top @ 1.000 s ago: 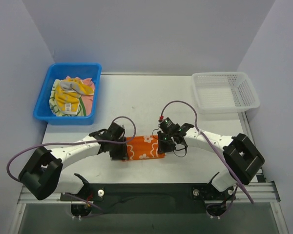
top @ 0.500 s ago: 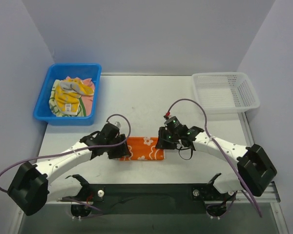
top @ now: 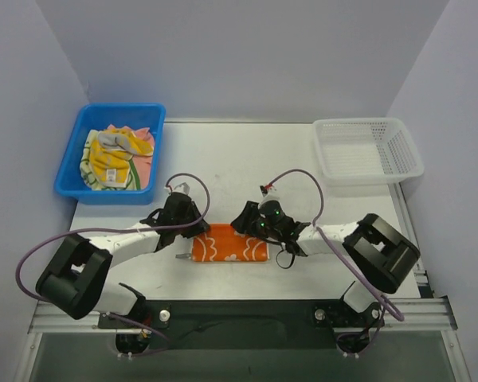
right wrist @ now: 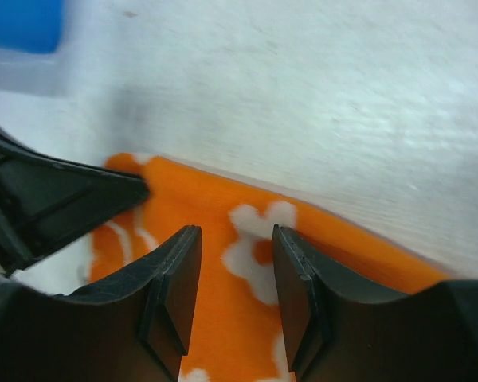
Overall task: Fold and stack the towels
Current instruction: Fold the towel
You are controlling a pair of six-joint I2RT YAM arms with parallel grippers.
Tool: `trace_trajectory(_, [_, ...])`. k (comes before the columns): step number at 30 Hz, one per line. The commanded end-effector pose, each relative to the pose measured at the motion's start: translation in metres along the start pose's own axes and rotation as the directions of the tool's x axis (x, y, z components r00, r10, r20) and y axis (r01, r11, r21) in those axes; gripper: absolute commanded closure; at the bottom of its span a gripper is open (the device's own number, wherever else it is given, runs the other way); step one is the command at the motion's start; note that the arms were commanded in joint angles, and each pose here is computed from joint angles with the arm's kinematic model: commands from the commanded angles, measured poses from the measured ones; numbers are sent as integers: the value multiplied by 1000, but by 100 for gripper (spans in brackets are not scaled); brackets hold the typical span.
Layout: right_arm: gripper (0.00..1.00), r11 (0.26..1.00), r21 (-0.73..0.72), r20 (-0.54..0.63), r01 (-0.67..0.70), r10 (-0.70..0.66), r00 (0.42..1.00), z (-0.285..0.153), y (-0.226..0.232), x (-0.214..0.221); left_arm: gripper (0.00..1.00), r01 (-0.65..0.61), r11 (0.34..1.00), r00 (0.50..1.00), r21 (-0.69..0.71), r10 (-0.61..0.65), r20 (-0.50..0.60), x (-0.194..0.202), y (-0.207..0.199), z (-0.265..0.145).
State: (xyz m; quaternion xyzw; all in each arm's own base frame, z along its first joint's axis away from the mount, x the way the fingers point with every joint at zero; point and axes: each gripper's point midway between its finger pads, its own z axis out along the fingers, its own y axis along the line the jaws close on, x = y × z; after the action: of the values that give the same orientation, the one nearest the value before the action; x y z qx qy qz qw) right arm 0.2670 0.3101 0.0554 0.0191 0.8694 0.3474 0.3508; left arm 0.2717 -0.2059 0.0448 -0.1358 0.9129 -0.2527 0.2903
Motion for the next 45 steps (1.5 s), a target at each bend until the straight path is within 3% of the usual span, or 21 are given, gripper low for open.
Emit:
trace_trajectory(1, [59, 996, 7, 92, -92, 91, 992, 7, -30, 3, 75, 60, 997, 997, 40, -62, 40, 0, 15, 14])
trace_trajectory(4, [57, 979, 71, 130, -192, 182, 975, 3, -78, 7, 78, 124, 992, 992, 1, -124, 8, 16, 43, 22])
trace_trajectory(8, [55, 966, 86, 154, -243, 228, 961, 7, -101, -3, 79, 146, 989, 989, 16, -146, -13, 19, 45, 30])
trace_trajectory(13, [53, 982, 49, 105, -181, 175, 979, 29, -90, -20, 79, 158, 987, 987, 27, -159, 34, -8, 37, 45])
trace_trajectory(18, [51, 990, -2, 148, -141, 139, 979, 47, -76, -71, 74, 145, 982, 982, 123, -158, 102, -64, 2, 56])
trace_trajectory(24, [43, 981, -175, 133, -79, 103, 986, 18, -15, -96, 61, 23, 968, 986, 248, -63, 152, -80, -41, 12])
trace_trajectory(31, [47, 966, -236, 7, -110, 115, 993, -18, 4, -46, 61, 0, 987, 996, 162, -14, 86, -19, -20, -15])
trace_trajectory(40, [55, 937, -81, -53, -341, 337, 940, -33, -64, 12, 73, 113, 993, 993, 21, -112, -34, 25, 31, 17])
trace_trajectory(45, [55, 912, -76, -33, -402, 401, 916, -45, -81, 19, 75, 205, 979, 978, -18, -205, -22, 27, 54, 12])
